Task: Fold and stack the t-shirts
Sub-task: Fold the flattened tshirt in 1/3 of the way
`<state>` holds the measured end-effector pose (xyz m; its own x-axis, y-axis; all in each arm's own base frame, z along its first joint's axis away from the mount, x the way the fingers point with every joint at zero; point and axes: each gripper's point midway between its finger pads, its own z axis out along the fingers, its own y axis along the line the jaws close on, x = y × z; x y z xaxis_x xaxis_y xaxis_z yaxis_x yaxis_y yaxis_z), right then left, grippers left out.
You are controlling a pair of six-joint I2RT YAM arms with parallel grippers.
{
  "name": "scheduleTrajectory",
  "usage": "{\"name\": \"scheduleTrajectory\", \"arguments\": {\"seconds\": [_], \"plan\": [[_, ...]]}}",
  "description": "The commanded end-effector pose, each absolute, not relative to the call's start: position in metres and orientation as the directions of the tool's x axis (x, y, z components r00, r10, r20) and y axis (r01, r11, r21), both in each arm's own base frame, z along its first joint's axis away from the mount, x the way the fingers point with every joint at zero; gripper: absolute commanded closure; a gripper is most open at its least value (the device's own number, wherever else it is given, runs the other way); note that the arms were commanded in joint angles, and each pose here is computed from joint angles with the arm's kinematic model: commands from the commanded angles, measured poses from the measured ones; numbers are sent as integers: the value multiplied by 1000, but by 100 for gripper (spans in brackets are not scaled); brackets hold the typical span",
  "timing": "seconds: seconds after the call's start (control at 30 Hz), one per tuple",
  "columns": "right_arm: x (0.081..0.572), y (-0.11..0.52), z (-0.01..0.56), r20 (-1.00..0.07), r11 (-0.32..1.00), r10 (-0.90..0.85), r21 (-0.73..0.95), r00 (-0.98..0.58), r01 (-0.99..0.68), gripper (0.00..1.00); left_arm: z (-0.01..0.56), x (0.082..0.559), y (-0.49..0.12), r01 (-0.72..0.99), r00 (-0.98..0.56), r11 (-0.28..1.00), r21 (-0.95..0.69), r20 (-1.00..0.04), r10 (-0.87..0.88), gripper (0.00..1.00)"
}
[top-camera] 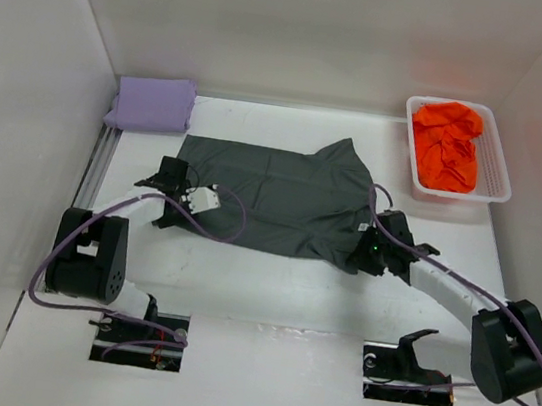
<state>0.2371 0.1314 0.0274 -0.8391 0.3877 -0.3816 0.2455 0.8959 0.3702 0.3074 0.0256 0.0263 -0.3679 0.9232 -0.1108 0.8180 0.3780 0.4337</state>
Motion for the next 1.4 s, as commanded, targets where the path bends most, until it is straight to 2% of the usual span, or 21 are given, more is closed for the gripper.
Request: {"name": "scheduleTrajectory", "arguments": {"seconds": [0.0,0.07,0.1,0.13,0.23,0.33,0.43,0.57,0.77,0.87,0.9,0.93,1.03,1.1,1.2,1.3,1.37], "plan": [[248,143,31,-376,851,447,459,-812,256,73,14,318,21,825,-344,364,433,-127,930,58],[245,135,34,-376,840,471,467,-798,276,91,8,314,24,830,-352,366,420,-112,929,77],[244,131,37,-379,835,482,472,-790,283,95,6,310,27,834,-360,367,411,-99,928,87],[242,126,40,-382,830,495,474,-780,294,97,8,307,29,834,-362,365,414,-90,928,92],[228,111,47,-381,827,511,461,-771,320,99,22,293,33,835,-345,345,429,-81,935,99],[216,108,56,-376,813,535,473,-756,339,99,45,274,34,834,-314,310,456,-69,947,100],[203,110,57,-329,794,560,474,-760,380,98,56,244,32,867,-275,254,430,-13,961,99],[177,119,63,-280,787,564,465,-777,405,98,52,207,29,911,-241,213,353,35,970,97],[132,117,48,-200,816,540,364,-817,450,95,43,173,24,942,-221,194,275,70,973,91],[119,110,50,-204,823,542,324,-815,466,83,43,166,23,946,-216,190,261,72,974,82],[120,108,51,-214,820,551,322,-807,474,75,43,166,22,945,-218,194,263,68,974,76],[120,106,52,-218,820,554,314,-804,479,61,44,166,22,944,-221,197,265,63,973,70],[123,101,56,-238,823,553,307,-798,478,51,46,170,26,938,-235,209,276,66,970,52],[129,96,70,-267,825,553,312,-789,472,47,57,180,34,923,-262,231,306,63,963,47],[145,91,105,-352,833,541,348,-764,430,48,89,209,48,876,-326,300,377,4,946,42],[166,97,135,-425,863,489,366,-762,349,51,125,248,48,819,-373,404,408,-157,914,40],[183,105,144,-464,897,418,348,-781,274,53,134,269,38,806,-389,468,362,-272,880,40]]}}
